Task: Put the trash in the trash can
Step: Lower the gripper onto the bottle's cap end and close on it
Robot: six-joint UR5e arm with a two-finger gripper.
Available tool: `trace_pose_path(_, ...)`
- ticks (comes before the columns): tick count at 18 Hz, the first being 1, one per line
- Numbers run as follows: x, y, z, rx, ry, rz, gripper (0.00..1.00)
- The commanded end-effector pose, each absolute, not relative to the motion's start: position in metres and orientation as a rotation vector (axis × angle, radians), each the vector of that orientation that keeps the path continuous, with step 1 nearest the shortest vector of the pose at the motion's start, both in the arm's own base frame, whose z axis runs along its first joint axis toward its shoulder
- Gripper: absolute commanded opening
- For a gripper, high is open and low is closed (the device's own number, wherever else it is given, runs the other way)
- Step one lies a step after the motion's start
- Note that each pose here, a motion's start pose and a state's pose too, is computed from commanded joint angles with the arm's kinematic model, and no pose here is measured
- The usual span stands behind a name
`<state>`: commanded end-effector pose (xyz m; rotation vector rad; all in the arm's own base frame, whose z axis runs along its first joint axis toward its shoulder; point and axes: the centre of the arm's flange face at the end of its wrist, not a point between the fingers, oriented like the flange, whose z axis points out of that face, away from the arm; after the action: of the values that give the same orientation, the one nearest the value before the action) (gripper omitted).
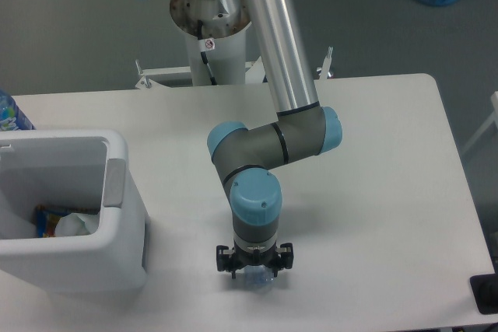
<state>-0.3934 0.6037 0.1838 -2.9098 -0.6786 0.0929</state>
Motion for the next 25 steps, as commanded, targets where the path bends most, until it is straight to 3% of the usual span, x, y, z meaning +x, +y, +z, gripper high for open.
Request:
trace_pose_path(4, -0.392, 0.604, 0.186, -2.911, -0.675, 0.103, 0.62)
trace_pose_path(15, -0.393, 0.607, 0.194, -2.899, -0.667, 0.114, 0.55)
trace_pose_path(20, -0.402, 0.611, 0.233, -2.838, -0.661, 0.142, 0.56)
trace_pose_path(25, -0.426, 0.627, 0.298, -2.678, -0.650, 0.107, 0.56)
